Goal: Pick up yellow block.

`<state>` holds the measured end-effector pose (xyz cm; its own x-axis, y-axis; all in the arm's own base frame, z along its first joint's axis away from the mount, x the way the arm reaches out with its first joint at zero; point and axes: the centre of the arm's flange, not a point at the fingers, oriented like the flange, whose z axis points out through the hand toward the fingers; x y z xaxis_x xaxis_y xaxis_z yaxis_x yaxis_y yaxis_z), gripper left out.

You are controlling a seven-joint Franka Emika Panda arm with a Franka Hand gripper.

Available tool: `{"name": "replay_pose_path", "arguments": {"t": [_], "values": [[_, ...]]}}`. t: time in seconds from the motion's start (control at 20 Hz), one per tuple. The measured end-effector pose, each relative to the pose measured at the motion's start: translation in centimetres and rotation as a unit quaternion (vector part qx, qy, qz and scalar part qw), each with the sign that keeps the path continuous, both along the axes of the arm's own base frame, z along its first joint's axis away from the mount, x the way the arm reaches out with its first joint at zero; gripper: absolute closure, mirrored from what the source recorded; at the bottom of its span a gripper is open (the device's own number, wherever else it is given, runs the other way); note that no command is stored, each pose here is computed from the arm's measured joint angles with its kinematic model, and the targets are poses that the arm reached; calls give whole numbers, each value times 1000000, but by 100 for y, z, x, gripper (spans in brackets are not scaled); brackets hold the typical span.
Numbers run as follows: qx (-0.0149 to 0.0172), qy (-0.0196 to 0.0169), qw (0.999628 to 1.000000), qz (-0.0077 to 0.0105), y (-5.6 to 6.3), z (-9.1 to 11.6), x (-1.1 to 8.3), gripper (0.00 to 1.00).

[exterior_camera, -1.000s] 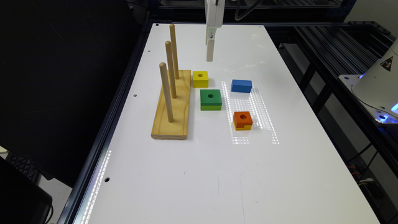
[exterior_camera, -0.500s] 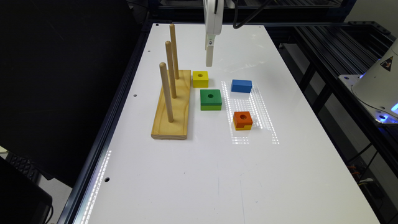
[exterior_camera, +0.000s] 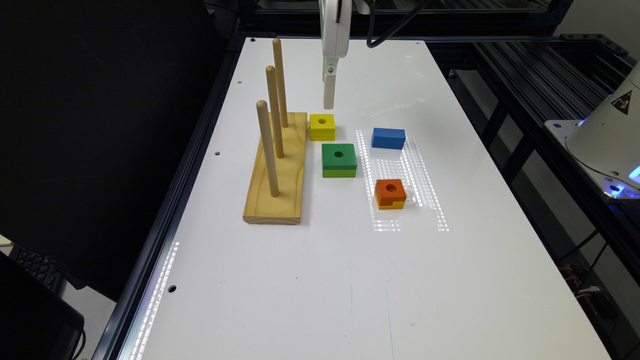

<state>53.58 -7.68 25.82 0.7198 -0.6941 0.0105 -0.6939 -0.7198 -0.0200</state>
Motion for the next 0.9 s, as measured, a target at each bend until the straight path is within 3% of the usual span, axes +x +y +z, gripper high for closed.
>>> {"name": "replay_pose_path", "arguments": {"t": [0.1, 0.25, 0.45, 0.6, 0.9], "values": [[1085, 1782, 999998, -54, 1, -112, 3, 0], [1730, 310, 999998, -257, 1, -220, 13, 0], [1554, -1021, 999998, -287, -1, -213, 21, 0], [2472, 1985, 999995, -350, 1, -286, 15, 0], [3687, 2153, 999991, -706, 2, -445, 16, 0]]}}
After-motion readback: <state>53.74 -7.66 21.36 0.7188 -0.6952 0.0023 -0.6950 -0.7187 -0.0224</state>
